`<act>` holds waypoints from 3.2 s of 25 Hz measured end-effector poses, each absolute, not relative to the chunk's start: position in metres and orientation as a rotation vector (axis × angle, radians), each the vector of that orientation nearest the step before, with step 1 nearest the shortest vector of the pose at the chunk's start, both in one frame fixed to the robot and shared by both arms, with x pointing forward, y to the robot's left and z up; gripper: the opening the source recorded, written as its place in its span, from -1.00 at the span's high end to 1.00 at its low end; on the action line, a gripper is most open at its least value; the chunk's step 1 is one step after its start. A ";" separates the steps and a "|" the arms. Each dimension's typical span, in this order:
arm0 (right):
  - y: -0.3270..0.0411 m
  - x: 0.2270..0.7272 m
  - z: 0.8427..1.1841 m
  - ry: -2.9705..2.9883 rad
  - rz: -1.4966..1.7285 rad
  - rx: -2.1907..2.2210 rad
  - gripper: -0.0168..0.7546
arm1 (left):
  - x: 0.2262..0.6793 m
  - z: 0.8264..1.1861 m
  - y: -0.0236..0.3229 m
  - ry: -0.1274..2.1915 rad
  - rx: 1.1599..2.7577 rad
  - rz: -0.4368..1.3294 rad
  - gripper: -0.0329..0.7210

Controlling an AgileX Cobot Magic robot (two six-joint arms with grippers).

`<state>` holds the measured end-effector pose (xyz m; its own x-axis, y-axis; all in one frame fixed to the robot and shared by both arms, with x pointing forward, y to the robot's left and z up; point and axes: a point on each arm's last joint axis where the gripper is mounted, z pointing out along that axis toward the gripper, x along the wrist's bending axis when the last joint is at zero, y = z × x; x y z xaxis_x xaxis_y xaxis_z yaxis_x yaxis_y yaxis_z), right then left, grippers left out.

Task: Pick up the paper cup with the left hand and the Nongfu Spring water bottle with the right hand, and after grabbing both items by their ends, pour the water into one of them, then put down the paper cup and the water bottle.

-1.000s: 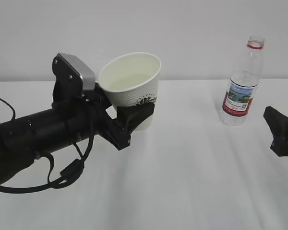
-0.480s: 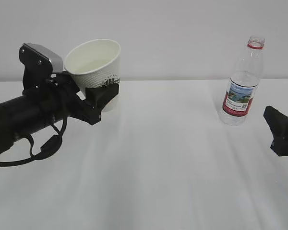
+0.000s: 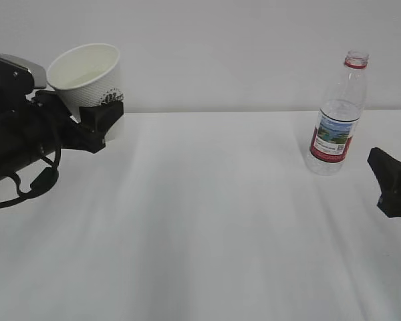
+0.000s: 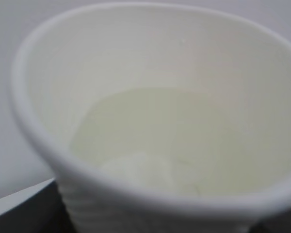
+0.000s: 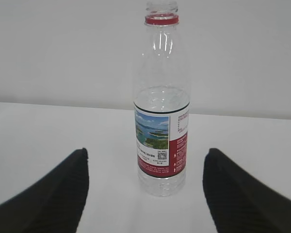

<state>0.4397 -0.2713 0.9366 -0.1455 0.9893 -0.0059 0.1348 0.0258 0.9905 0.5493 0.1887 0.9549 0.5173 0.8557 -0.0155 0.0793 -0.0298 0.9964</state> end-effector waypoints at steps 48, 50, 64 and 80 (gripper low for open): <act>-0.271 0.440 0.937 1.425 1.237 1.224 -0.48 | 0.575 0.911 0.282 1.239 1.342 0.929 -0.37; -0.271 0.440 0.937 1.425 1.237 1.224 -0.48 | 0.576 0.908 0.284 1.251 1.325 0.934 -0.36; -0.271 0.440 0.937 1.425 1.237 1.224 -0.48 | 0.590 0.879 0.285 1.286 1.316 0.924 -0.31; -0.271 0.440 0.937 1.425 1.237 1.224 -0.48 | 0.598 0.852 0.285 1.313 1.362 0.912 -0.29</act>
